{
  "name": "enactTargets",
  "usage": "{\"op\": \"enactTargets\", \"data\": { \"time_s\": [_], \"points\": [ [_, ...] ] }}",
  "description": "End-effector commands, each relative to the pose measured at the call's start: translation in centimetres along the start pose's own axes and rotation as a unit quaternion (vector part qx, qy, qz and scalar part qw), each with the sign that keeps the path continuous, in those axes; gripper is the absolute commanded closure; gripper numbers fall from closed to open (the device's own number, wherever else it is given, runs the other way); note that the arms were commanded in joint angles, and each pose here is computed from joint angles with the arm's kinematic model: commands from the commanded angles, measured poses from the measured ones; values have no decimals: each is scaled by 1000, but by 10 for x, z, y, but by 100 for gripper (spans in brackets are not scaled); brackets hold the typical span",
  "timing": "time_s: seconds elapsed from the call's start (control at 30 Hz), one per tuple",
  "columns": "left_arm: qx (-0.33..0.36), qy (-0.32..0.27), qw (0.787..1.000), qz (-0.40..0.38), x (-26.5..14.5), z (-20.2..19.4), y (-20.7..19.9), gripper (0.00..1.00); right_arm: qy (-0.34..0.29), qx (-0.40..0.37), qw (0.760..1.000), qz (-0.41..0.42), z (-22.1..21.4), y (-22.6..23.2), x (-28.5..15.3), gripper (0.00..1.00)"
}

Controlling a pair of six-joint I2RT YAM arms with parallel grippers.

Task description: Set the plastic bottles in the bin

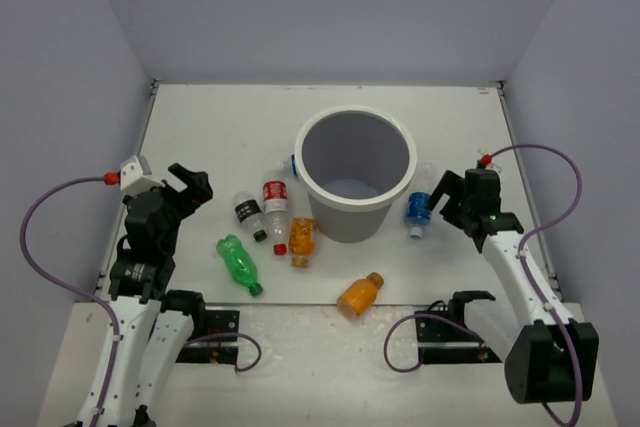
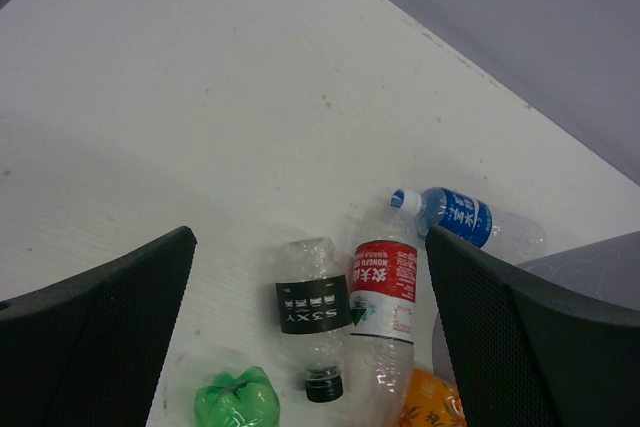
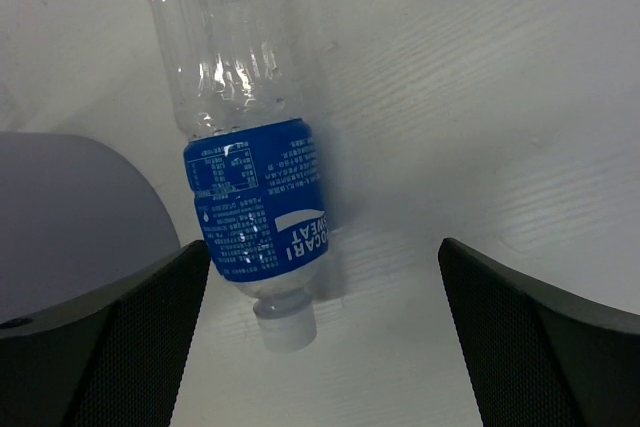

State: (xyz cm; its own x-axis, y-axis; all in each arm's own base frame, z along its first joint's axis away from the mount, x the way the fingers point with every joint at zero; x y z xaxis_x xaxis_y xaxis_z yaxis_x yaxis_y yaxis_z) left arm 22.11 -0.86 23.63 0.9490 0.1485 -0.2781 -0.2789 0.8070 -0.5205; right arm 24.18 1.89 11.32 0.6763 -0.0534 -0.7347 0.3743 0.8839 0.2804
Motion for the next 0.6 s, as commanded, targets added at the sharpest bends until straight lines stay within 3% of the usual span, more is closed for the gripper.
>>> {"op": "enactTargets", "data": {
  "time_s": [0.0, 0.27, 0.47, 0.57],
  "points": [
    [-6, -18, 1000, -1, 0, 7, -1, 0, -36, -13, 996, 82, 30, 34, 15, 1],
    [-6, -16, 1000, 4, 2, 5, 0, 0, 12, -9, 994, 109, 21, 50, 58, 1],
    [-5, -13, 1000, 2, 4, 6, -1, 0, 38, 12, 990, 135, 16, 62, 73, 11],
    [-2, -4, 1000, -9, 6, 2, -5, 0, 45, 11, 989, 141, 17, 67, 80, 24]
  ]
}}
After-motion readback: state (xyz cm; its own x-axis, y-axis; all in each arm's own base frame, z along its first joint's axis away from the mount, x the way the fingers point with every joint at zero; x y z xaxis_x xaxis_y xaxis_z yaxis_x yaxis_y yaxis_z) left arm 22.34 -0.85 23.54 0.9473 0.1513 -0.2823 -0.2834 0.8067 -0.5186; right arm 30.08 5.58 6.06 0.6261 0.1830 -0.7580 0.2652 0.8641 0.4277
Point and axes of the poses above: each gripper's point midway between its finger pads, its own x axis out along the fingers, its own y axis along the line the jaws close on, z = x × y, the point moved 3 cm from there along -x, back along the fingers, and after that the axes turned 3 degrees about -x, right-handed, at the moved point
